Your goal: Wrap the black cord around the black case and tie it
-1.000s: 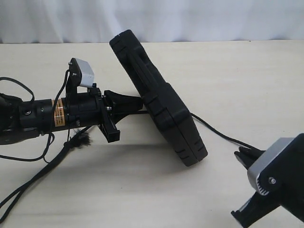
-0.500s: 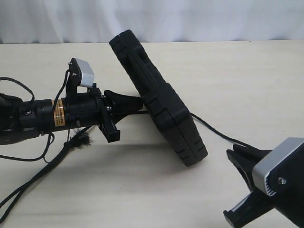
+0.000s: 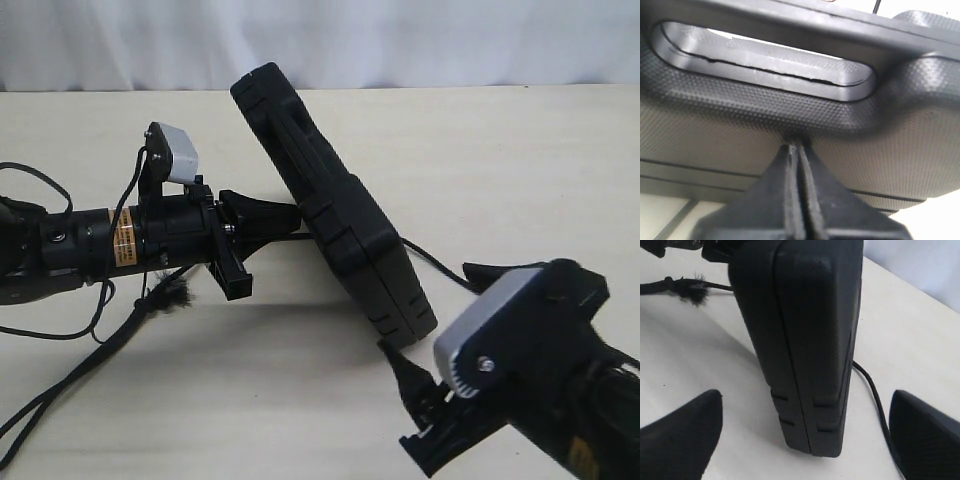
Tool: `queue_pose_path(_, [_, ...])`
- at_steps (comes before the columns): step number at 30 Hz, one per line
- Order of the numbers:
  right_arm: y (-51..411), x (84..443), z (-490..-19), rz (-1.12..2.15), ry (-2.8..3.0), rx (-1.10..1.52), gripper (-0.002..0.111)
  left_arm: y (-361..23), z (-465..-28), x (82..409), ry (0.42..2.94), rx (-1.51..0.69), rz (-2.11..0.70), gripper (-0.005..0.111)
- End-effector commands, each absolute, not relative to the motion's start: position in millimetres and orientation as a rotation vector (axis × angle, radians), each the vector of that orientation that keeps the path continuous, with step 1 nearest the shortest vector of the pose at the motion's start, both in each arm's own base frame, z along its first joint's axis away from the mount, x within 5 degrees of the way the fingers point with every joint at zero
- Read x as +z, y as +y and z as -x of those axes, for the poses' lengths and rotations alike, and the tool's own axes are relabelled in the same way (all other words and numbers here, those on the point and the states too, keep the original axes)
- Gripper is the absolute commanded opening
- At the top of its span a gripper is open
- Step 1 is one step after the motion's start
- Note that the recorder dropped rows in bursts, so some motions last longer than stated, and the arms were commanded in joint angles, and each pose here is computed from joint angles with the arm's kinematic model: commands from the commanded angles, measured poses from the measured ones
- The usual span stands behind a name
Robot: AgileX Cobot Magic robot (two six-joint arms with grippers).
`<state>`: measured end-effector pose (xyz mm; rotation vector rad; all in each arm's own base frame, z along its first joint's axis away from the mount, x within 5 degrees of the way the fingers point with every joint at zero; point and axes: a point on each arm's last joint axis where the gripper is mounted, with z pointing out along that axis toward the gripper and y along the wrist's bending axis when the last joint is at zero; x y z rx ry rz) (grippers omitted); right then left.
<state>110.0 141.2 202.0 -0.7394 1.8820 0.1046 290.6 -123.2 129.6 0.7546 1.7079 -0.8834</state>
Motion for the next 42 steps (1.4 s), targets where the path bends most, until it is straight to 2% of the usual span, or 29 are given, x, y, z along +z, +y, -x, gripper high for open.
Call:
queue_pose_path(1, [168, 195, -123, 0.796, 1.877, -0.033, 0.084, -123, -290, 129, 1.709, -0.893, -0.743, 0.0])
queue_pose_path(12, [216, 180, -155, 0.737, 1.785, -0.35, 0.084, -123, -290, 130, 1.702, -0.899, -0.747, 0.0])
queue_pose_path(19, [224, 173, -172, 0.715, 1.84, -0.344, 0.084, -123, -289, 130, 1.702, -0.9, -0.75, 0.0])
queue_pose_path(20, [223, 172, -179, 0.708, 1.874, -0.321, 0.078, -123, -289, 130, 1.702, -0.9, -0.75, 0.0])
queue_pose_path(22, [225, 174, -181, 0.697, 1.88, -0.306, 0.059, -123, -289, 130, 1.702, -0.9, -0.75, 0.0])
queue_pose_path(23, [225, 174, -181, 0.7, 1.876, -0.313, 0.047, -123, -290, 130, 1.703, -0.898, -0.744, 0.0])
queue_pose_path(24, [225, 174, -181, 0.7, 1.875, -0.315, 0.026, -123, -291, 130, 1.704, -0.894, -0.73, 0.0])
queue_pose_path(25, [225, 174, -181, 0.689, 1.878, -0.308, 0.011, -122, -291, 130, 1.707, -0.895, -0.717, 0.0])
queue_pose_path(26, [225, 175, -181, 0.671, 1.882, -0.298, 0.005, -122, -292, 130, 1.707, -0.894, -0.714, 0.001])
queue_pose_path(28, [223, 176, -183, 0.623, 1.878, -0.299, 0.004, -122, -292, 130, 1.714, -0.889, -0.715, 0.007])
queue_pose_path(32, [218, 185, -185, 0.523, 1.836, -0.323, 0.004, -117, -293, 128, 1.819, -0.809, -0.708, 0.032])
queue_pose_path(34, [216, 193, -184, 0.507, 1.826, -0.305, 0.004, -109, -294, 138, 1.93, -0.69, -0.679, 0.042])
queue_pose_path(37, [212, 198, -187, 0.5, 1.821, -0.311, 0.004, -94, -290, 158, 2.072, -0.473, -0.641, 0.045])
queue_pose_path(40, [200, 192, -203, 0.473, 1.899, -0.299, 0.004, -76, -283, 191, 2.12, -0.274, -0.528, 0.045])
queue_pose_path(42, [195, 190, -209, 0.462, 1.935, -0.287, 0.004, -69, -278, 201, 2.146, -0.189, -0.482, 0.045])
